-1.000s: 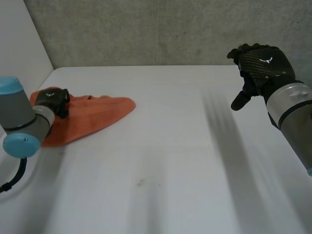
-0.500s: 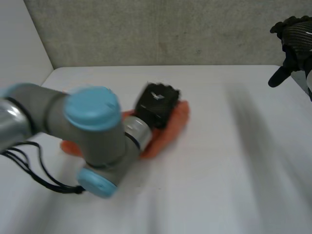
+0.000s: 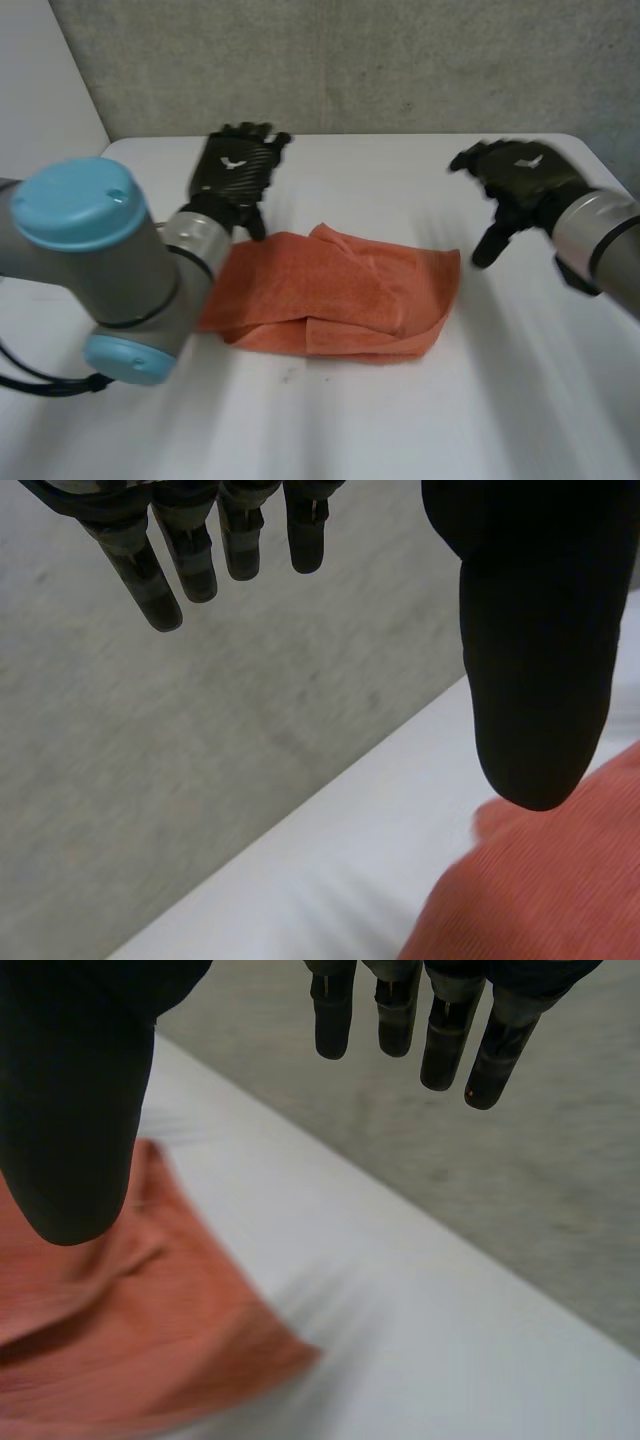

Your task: Fold the laundry

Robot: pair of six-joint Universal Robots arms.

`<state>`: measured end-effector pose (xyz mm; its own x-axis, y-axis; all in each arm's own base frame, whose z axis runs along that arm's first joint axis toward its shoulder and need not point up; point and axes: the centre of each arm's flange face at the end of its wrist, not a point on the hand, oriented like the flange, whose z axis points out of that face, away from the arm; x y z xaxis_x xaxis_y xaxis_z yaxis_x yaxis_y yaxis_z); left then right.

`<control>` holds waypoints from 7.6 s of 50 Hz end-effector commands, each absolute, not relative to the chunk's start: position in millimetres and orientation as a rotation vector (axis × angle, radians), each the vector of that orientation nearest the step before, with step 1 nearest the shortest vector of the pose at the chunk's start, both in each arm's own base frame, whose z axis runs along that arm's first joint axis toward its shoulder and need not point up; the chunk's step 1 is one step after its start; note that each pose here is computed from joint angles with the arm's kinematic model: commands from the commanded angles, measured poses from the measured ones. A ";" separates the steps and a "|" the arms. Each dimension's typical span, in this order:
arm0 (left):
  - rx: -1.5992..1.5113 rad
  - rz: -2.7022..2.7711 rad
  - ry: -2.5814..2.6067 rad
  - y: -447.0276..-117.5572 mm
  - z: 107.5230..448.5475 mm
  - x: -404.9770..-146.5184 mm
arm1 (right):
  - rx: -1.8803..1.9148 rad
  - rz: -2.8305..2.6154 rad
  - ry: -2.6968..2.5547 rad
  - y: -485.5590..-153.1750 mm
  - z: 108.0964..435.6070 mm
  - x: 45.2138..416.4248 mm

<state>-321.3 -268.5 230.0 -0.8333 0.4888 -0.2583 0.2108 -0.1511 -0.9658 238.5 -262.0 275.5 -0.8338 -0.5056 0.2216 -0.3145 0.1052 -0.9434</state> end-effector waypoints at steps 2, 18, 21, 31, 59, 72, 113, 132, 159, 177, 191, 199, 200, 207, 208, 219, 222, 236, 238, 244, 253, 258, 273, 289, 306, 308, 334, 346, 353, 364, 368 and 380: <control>-0.776 1.973 -2.181 -281.5 203.0 -274.3 | -0.877 -1.548 2.214 -229.0 229.8 273.5; -0.907 1.748 -2.153 -244.8 182.2 -296.3 | -0.971 -1.445 2.231 -196.7 173.2 280.7; -0.928 1.728 -2.160 -243.7 174.8 -299.4 | -1.047 -1.454 2.196 -181.6 164.2 283.5; -0.945 1.702 -2.182 -256.9 155.9 -307.6 | -1.156 -1.528 2.135 -168.3 145.6 291.8; -0.807 1.931 -2.119 -285.4 203.6 -305.3 | -0.981 -2.019 2.199 -262.2 176.0 259.9; -0.682 1.985 -2.275 -300.0 207.6 -256.9 | -0.804 -2.008 2.450 -308.1 187.3 196.1; -0.376 2.477 -1.873 -328.1 294.8 -247.2 | -0.599 -2.377 1.769 -302.3 350.6 225.2; -0.507 1.930 -1.986 -245.9 198.9 -308.9 | -0.532 -2.533 1.554 -282.9 441.9 235.1; -0.100 1.329 -1.788 -210.4 203.9 -364.6 | -0.567 -2.538 1.214 -171.6 502.1 280.2; 0.157 1.493 -1.924 -251.5 181.6 -331.6 | -0.624 -2.521 1.380 -188.2 467.4 279.2; 0.082 1.788 -1.953 -290.4 223.8 -273.8 | -0.610 -2.520 1.677 -241.6 417.6 246.3; -0.001 1.861 -1.899 -271.8 250.0 -270.9 | -0.681 -2.344 1.992 -280.1 342.9 237.1; -0.013 1.877 -1.900 -270.0 252.3 -268.8 | -0.695 -2.280 2.073 -286.9 321.5 235.0; -0.127 1.918 -1.976 -265.8 243.0 -265.0 | -0.733 -2.023 2.359 -304.7 242.4 218.6; -0.168 1.920 -2.008 -264.2 236.5 -265.4 | -0.758 -1.968 2.385 -304.9 229.4 219.8; -0.433 2.004 -2.062 -310.2 196.6 -294.6 | -0.733 -2.150 2.185 -345.9 229.9 237.1; -0.395 2.144 -1.916 -339.7 230.2 -304.3 | -0.650 -2.355 2.005 -368.1 266.5 243.4; -0.122 2.627 -1.082 -344.5 407.4 -285.3 | -0.326 -2.849 1.182 -367.2 394.3 251.5; -0.160 2.576 -1.245 -345.6 377.5 -281.1 | -0.365 -2.812 1.246 -367.5 380.7 250.7; -0.216 2.424 -1.639 -348.6 295.3 -263.1 | -0.612 -2.558 1.476 -356.0 315.9 259.7; -0.324 2.151 -2.036 -328.3 188.7 -256.9 | -0.847 -2.084 1.847 -332.8 217.8 265.5; -0.402 1.986 -2.192 -310.5 149.3 -260.7 | -0.907 -1.852 2.081 -323.6 171.1 261.0; -0.520 1.932 -2.200 -285.9 165.1 -273.5 | -0.680 -1.898 2.270 -336.0 182.2 219.1; -0.480 1.951 -2.190 -295.9 192.0 -231.1 | -0.445 -1.981 2.437 -380.1 176.6 161.8; -0.608 1.817 -2.342 -319.9 155.7 -198.4 | -0.524 -2.058 2.469 -391.5 179.4 148.7; -0.687 1.828 -2.358 -320.2 151.9 -198.0 | -0.537 -2.059 2.472 -391.2 179.0 148.7; -0.999 1.812 -2.352 -335.5 113.3 -205.4 | -0.569 -2.007 2.495 -387.7 165.6 153.7; -1.005 1.848 -2.318 -354.1 111.7 -213.4 | -0.573 -2.003 2.497 -386.8 164.2 153.8; -1.020 1.835 -2.306 -354.7 106.7 -220.1 | -0.573 -2.001 2.498 -386.9 163.6 153.8; -1.045 1.824 -2.283 -354.5 100.7 -231.0 | -0.579 -1.990 2.502 -388.1 159.8 154.1; -1.048 1.835 -2.274 -355.2 102.5 -233.2 | -0.585 -1.991 2.503 -388.1 159.8 154.1; -1.037 1.850 -2.281 -355.2 107.3 -232.5 | -0.606 -1.998 2.505 -387.7 160.9 154.6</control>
